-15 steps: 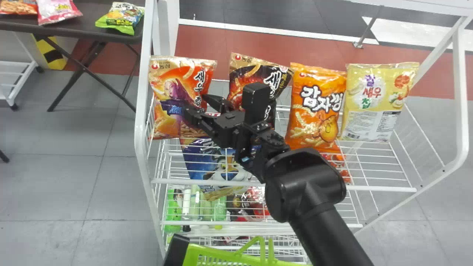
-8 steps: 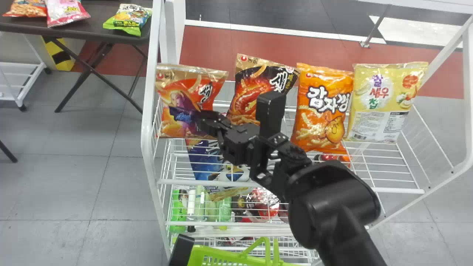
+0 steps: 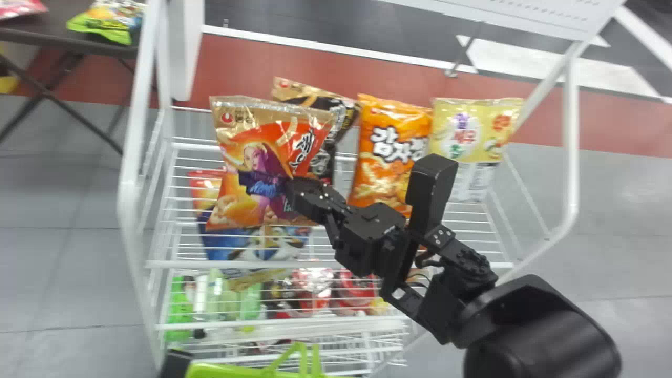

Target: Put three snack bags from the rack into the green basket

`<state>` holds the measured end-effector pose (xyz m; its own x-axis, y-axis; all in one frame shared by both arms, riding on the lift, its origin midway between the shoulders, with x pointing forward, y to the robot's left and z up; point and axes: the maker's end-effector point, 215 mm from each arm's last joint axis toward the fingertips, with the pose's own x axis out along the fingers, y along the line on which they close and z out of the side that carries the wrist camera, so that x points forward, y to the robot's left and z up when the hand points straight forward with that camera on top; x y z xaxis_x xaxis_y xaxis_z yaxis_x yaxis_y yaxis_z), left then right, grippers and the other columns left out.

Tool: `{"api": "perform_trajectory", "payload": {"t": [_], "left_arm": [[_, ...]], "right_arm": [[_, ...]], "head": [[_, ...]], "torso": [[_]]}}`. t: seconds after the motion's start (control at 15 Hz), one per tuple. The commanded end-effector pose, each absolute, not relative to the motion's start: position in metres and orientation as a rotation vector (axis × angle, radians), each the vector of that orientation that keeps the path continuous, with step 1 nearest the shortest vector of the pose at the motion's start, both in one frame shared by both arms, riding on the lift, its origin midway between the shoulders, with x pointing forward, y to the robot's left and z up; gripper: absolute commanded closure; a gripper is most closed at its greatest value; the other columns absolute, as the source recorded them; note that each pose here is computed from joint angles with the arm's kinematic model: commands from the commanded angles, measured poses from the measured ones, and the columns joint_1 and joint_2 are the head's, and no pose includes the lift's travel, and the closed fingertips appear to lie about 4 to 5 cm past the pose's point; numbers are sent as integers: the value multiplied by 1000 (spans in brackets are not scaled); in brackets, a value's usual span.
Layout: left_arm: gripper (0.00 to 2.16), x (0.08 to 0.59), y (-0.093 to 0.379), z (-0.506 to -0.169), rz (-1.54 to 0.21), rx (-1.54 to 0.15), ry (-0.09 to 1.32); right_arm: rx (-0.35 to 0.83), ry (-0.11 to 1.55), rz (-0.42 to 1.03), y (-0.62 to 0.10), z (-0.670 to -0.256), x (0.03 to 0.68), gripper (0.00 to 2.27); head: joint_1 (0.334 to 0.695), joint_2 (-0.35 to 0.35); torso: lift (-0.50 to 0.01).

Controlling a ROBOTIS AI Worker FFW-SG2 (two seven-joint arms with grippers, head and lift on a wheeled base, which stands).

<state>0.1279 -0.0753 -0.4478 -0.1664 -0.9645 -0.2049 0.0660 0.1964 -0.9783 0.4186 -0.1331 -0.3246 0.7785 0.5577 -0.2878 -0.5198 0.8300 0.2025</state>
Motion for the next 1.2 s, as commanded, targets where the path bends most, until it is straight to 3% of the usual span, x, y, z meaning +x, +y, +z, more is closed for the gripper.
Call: {"api": "perform_trajectory", "payload": {"t": [0.0,0.13,0.27,0.53,0.8,1.13], "left_arm": [[1463,135,-68,-446,-1185,-962,1366],[1463,135,-56,-438,-1163,-1015,1331],[1463,138,-53,-431,-1167,-1023,1307],[1463,151,-56,-429,-1177,-1000,1250],[1463,154,-58,-427,-1186,-996,1230],[1463,156,-59,-426,-1190,-991,1219]], "right_arm": [[171,448,529,-194,-323,376,2047],[166,479,517,-212,-322,366,2047],[186,620,515,-224,-347,330,2047],[318,1058,507,-225,-423,221,2051],[412,1224,515,-222,-452,174,2051],[561,1281,604,-194,-459,149,2051]], "head": [[695,-350],[695,-350],[695,-350],[695,-350],[695,-350],[695,-350]], "torso": [[0],[0],[0],[0],[0],[0]]}}
